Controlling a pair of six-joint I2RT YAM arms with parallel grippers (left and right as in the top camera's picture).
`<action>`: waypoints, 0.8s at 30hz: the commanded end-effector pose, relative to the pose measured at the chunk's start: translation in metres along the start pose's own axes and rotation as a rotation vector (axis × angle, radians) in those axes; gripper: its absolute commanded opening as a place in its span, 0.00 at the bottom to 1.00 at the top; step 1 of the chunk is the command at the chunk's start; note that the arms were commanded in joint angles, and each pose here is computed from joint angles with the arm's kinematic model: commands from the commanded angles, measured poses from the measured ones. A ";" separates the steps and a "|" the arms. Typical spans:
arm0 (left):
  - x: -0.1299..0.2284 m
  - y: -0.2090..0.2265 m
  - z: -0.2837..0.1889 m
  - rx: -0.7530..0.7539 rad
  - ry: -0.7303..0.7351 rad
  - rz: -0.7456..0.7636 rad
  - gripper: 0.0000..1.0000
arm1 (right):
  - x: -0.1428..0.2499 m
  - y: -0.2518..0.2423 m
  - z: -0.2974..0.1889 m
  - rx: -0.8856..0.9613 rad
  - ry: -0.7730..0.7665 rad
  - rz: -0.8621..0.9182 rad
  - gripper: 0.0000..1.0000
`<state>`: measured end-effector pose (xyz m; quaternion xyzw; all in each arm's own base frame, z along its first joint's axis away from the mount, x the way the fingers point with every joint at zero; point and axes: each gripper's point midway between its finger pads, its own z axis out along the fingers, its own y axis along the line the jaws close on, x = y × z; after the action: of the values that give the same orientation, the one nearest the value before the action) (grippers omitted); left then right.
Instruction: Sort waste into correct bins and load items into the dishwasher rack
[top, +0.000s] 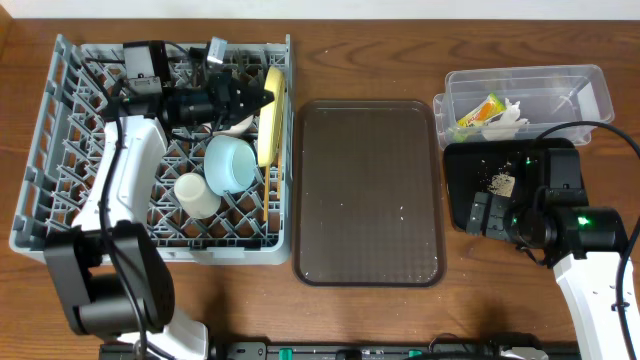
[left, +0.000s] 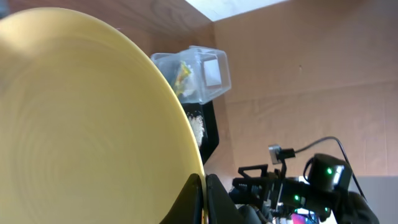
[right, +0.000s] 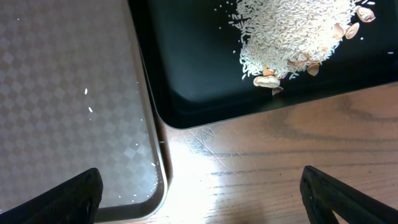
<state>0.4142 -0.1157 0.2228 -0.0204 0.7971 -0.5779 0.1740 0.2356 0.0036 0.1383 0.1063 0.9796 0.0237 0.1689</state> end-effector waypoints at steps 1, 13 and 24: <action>-0.001 0.010 -0.001 -0.007 -0.002 -0.037 0.15 | -0.001 -0.002 -0.001 0.004 -0.005 0.020 0.99; -0.022 0.055 -0.024 -0.329 -0.142 0.027 0.76 | -0.005 -0.001 -0.001 0.001 -0.019 0.020 0.99; -0.012 0.072 -0.120 -0.947 -0.295 0.104 0.82 | -0.093 0.047 -0.022 -0.248 -0.372 -0.019 0.99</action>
<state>0.4108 -0.0250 0.1970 -0.1152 0.9146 -0.2823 0.2657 0.3137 0.0232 0.1854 0.0824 0.9314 0.0961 0.3411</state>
